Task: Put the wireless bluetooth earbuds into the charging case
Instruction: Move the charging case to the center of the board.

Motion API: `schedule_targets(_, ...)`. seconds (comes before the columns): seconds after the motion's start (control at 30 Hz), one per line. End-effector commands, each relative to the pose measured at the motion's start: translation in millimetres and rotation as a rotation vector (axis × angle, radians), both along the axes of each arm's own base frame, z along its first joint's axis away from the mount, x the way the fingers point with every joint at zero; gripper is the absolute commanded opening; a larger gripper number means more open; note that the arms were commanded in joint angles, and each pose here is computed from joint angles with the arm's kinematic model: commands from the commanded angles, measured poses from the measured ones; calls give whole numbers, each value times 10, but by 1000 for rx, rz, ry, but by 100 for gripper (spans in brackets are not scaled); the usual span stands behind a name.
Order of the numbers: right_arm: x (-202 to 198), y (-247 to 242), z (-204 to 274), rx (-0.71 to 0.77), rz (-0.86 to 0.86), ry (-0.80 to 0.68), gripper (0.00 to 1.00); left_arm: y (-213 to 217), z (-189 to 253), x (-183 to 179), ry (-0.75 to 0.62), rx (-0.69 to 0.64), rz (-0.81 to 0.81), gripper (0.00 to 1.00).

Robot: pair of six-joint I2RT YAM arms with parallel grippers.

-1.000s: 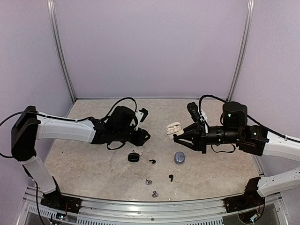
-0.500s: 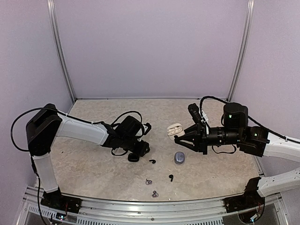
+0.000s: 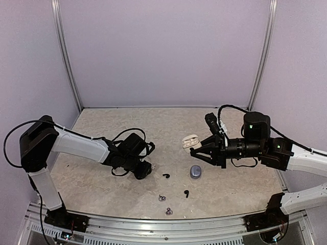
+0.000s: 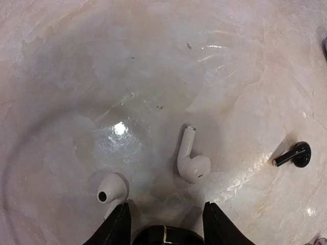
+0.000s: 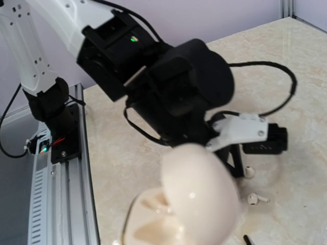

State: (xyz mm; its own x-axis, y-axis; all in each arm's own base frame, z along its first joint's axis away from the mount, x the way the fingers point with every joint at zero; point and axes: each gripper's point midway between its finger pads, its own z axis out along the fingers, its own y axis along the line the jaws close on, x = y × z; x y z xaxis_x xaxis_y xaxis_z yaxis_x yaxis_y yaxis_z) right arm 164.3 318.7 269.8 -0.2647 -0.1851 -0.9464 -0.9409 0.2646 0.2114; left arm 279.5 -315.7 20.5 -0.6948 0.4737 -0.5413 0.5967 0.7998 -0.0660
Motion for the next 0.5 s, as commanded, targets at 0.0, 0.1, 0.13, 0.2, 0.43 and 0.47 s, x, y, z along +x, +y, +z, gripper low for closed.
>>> schedule_targets(0.0,8,-32,15,5,1,-15,6,240,75,-54,-3,37,57,49)
schedule_targets(0.1,9,-41,6,3,0,-15,6,370,87,-94,2,66,83,47)
schedule_targets(0.13,11,-42,6,4,-2,-16,6,418,85,-111,5,81,90,46)
schedule_targets(0.2,6,-46,0,4,-1,-17,6,493,90,-133,5,101,104,46)
schedule_targets(0.43,13,-48,-24,-1,-1,-17,6,584,409,41,-14,-42,172,46)
schedule_targets(0.47,15,-50,-28,-3,-2,-17,6,570,482,85,-28,-59,172,47)
